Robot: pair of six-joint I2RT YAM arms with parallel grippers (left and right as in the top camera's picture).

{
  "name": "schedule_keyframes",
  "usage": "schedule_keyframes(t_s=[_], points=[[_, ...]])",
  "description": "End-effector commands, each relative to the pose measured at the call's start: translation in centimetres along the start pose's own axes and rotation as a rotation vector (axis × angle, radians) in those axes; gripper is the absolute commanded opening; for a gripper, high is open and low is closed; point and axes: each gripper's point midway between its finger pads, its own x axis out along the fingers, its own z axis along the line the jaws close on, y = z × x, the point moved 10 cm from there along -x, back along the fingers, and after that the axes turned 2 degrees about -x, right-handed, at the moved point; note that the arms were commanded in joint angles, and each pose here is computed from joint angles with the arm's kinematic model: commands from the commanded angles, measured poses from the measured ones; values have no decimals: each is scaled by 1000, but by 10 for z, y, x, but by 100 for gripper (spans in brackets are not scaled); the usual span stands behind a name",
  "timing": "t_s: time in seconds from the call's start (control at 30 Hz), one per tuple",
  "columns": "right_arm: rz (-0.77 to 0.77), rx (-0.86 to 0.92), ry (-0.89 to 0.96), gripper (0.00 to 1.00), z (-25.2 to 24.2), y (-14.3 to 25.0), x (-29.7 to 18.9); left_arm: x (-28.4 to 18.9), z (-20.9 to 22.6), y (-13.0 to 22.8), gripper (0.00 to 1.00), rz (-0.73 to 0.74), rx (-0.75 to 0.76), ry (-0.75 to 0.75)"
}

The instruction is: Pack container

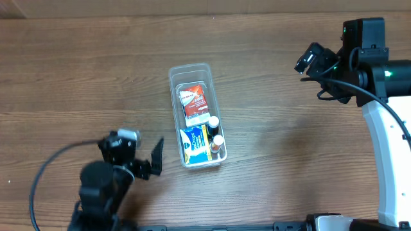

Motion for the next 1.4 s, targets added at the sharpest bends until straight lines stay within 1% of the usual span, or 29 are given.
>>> schedule_keyframes(t_s=[0.0, 0.07, 0.3, 0.4, 0.97, 1.03, 1.1, 1.13, 1.2, 1.27, 1.3, 1.33, 1.37], points=[[-25, 6, -15, 100, 1, -2, -8, -9, -1, 28, 100, -79, 33, 32], [-25, 6, -15, 100, 1, -2, -8, -10, -1, 40, 100, -101, 36, 32], [-25, 6, -15, 100, 1, -2, -8, 10, 3, 84, 100, -58, 18, 41], [-25, 6, -15, 100, 1, -2, -8, 10, 3, 81, 100, -93, 24, 41], [-25, 6, -15, 100, 1, -2, -8, 10, 3, 81, 100, -92, 24, 41], [-29, -5, 10, 100, -2, -2, -8, 10, 3, 81, 100, -92, 24, 41], [-48, -7, 0, 100, -3, 2, -20, 10, 3, 81, 100, -92, 24, 41], [-85, -12, 7, 100, -7, 5, -32, 10, 3, 81, 100, -92, 24, 41], [-176, -112, -19, 100, -19, 23, -56, 10, 3, 81, 100, -92, 24, 41], [-279, -197, -68, 100, -30, 41, -68, 10, 3, 81, 100, -92, 24, 41], [-354, -257, -96, 100, -45, 63, -69, 10, 3, 81, 100, -92, 24, 41], [-397, -281, -111, 100, -57, 80, -65, 10, 3, 81, 100, -92, 24, 41], [-436, -276, -121, 100, -76, 106, -55, 10, 3, 81, 100, -92, 24, 41]])
